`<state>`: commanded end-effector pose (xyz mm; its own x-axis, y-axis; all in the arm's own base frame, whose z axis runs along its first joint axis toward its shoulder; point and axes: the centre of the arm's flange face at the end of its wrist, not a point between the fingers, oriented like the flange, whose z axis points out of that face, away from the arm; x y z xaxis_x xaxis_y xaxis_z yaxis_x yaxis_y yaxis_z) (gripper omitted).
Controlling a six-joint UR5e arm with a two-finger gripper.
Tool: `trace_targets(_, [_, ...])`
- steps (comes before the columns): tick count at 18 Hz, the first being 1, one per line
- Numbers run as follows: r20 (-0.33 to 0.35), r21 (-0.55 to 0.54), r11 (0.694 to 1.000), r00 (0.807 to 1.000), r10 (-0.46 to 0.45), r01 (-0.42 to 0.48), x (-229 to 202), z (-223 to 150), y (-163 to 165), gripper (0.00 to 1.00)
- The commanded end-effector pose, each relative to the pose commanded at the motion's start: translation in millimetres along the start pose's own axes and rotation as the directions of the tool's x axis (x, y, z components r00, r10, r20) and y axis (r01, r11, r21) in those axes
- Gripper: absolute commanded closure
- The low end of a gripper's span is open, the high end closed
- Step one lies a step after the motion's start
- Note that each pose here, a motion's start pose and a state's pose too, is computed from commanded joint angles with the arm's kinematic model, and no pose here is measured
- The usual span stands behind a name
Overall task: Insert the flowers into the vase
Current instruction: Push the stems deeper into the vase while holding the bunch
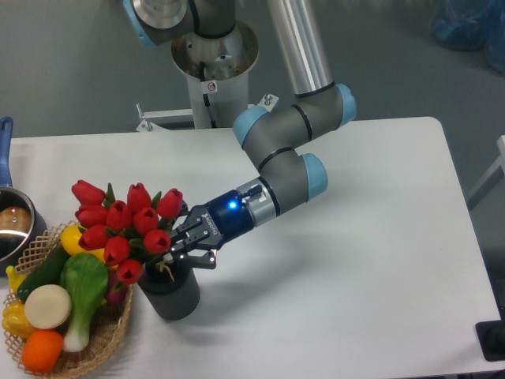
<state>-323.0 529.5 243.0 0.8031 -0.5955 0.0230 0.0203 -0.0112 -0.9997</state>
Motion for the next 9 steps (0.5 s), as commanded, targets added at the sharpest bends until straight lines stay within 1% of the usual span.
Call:
trace_targets(3, [0.0,0.0,1.0,1.0,0.006,-0.006,-0.9,0.0,2.1,0.9])
trace_targets(9, [0.002,0.0,1.0,1.0,0.015,-0.015,-2.0,-0.9,7.3,0.9])
